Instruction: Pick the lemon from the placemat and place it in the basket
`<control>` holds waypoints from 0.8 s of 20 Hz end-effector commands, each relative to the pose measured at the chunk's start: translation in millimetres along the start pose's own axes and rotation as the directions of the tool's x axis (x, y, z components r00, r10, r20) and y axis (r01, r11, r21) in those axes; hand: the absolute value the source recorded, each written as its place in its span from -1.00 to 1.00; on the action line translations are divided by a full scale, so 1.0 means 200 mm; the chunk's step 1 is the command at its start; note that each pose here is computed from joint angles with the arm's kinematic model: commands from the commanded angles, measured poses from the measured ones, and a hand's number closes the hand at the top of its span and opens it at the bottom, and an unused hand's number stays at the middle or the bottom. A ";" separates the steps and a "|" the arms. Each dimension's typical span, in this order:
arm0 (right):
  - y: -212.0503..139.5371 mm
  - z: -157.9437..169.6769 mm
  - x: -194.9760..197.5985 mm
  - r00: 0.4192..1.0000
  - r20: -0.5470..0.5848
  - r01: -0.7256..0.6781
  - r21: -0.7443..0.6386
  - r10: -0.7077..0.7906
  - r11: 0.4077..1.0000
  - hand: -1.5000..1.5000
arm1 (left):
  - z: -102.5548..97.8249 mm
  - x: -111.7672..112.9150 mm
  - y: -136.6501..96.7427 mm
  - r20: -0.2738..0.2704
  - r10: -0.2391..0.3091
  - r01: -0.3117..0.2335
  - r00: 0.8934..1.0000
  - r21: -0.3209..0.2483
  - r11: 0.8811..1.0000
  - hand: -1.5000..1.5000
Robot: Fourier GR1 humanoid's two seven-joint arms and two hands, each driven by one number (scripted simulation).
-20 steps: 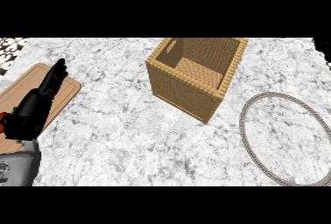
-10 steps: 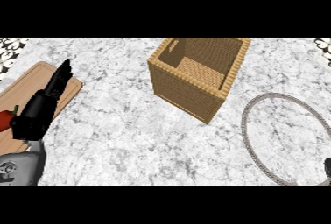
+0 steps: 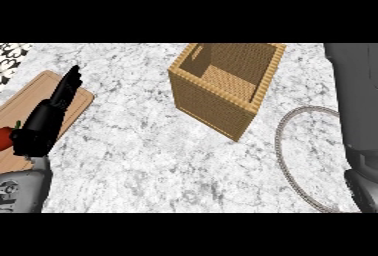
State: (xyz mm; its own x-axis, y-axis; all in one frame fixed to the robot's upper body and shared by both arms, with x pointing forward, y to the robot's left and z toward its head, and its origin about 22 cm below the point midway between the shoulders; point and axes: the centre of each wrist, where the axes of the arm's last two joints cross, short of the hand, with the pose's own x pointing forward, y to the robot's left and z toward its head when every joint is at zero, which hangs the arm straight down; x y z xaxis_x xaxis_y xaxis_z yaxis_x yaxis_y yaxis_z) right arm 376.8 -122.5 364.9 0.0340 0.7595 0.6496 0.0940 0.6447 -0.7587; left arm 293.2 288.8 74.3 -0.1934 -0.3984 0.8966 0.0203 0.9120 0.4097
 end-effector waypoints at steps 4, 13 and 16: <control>0.14 -0.10 -0.01 0.962 -0.143 -0.221 0.104 0.234 0.970 1.00 | -0.04 0.04 0.00 -0.023 0.012 -0.012 1.000 0.002 1.000 0.00; 0.11 -0.12 0.00 0.900 -0.116 -0.395 0.189 0.420 0.899 1.00 | 0.04 0.03 0.03 -0.031 0.030 -0.030 0.999 0.001 1.000 0.00; 0.22 -0.14 -0.12 0.930 -0.110 -0.318 0.237 0.351 0.918 -1.00 | 0.00 0.02 0.03 -0.005 -0.001 0.001 1.000 0.009 1.000 0.00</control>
State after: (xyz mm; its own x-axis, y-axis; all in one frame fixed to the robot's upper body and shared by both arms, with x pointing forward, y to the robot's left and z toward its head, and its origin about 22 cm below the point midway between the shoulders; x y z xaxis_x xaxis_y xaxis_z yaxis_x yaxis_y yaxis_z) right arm 404.2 -113.3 331.0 0.1392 0.9231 0.3585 -0.0793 0.3712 -0.9252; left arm 290.5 291.7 75.6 -0.1796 -0.3903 0.9030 0.0205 0.9163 0.4001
